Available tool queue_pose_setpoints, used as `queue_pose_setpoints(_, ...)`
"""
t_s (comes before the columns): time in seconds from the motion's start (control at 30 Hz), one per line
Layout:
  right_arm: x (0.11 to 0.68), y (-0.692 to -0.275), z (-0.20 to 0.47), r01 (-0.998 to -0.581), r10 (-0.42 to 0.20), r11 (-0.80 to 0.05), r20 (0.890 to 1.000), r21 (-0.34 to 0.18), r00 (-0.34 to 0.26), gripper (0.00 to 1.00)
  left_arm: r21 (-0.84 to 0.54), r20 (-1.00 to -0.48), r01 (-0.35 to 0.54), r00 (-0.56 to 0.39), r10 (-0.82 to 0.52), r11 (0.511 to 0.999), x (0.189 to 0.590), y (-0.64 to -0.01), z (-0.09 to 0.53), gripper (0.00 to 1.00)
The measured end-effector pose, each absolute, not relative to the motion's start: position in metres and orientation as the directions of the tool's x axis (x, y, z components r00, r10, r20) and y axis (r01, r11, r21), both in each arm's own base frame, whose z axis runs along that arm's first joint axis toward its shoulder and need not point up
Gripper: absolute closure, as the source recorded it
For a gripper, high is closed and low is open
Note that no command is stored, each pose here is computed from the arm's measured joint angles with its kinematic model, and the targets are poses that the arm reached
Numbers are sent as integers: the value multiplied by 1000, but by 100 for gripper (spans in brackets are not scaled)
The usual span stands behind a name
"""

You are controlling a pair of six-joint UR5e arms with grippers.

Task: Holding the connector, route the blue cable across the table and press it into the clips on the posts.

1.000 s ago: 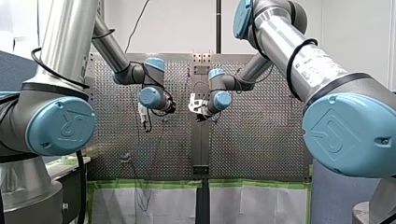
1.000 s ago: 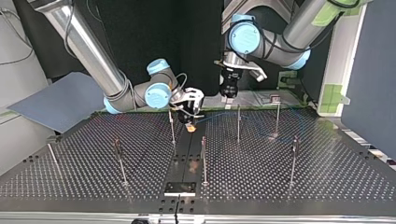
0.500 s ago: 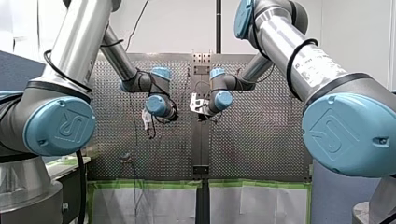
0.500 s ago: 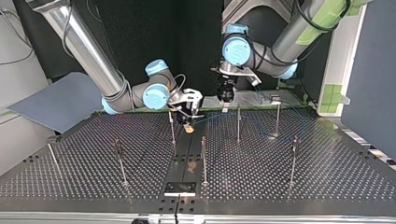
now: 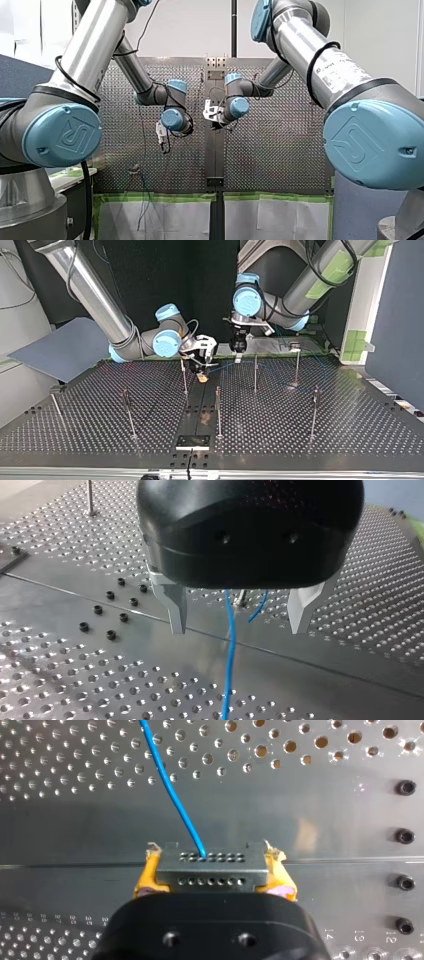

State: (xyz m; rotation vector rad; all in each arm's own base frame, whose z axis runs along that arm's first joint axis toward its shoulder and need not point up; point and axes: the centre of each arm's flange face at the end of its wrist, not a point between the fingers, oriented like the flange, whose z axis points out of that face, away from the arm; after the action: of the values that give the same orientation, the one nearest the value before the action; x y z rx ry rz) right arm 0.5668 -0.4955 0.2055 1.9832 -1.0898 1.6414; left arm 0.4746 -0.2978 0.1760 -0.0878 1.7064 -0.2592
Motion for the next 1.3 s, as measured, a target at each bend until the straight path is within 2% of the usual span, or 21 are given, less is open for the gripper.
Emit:
queue_pose_setpoints(0.4, 567, -495, 205, -733, -337, -649, 941, -204, 37, 100, -221, -967, 90, -152, -206, 971, 492, -303, 172, 0)
queue_pose_setpoints(0.73, 568, -494, 205, -727, -337, -655, 941, -205, 39, 100, -209, -968, 24, -147, -203, 978, 524, -303, 159, 0)
queue_pose_setpoints(1.1, 568, -494, 205, -726, -336, -657, 941, -204, 40, 100, -210, -970, 18, -127, -206, 978, 534, -308, 171, 0)
queue_pose_setpoints(1.13, 568, -494, 205, -726, -336, -656, 941, -204, 40, 100, -205, -971, 12, -128, -202, 979, 533, -308, 171, 5)
queue_pose_setpoints(1.17, 568, -494, 205, -727, -336, -656, 941, -204, 40, 100, -201, -972, 8, -129, -199, 980, 533, -308, 171, 24)
queue_pose_setpoints(1.2, 568, -494, 205, -727, -337, -656, 941, -204, 40, 100, -198, -972, 4, -130, -195, 980, 533, -308, 171, 24)
queue_pose_setpoints(1.27, 568, -494, 205, -727, -337, -656, 941, -204, 40, 100, -191, -973, -2, -131, -189, 982, 532, -307, 171, 50)
queue_pose_setpoints(1.3, 568, -494, 206, -727, -337, -656, 941, -204, 40, 100, -188, -973, -3, -132, -187, 982, 532, -307, 171, 50)
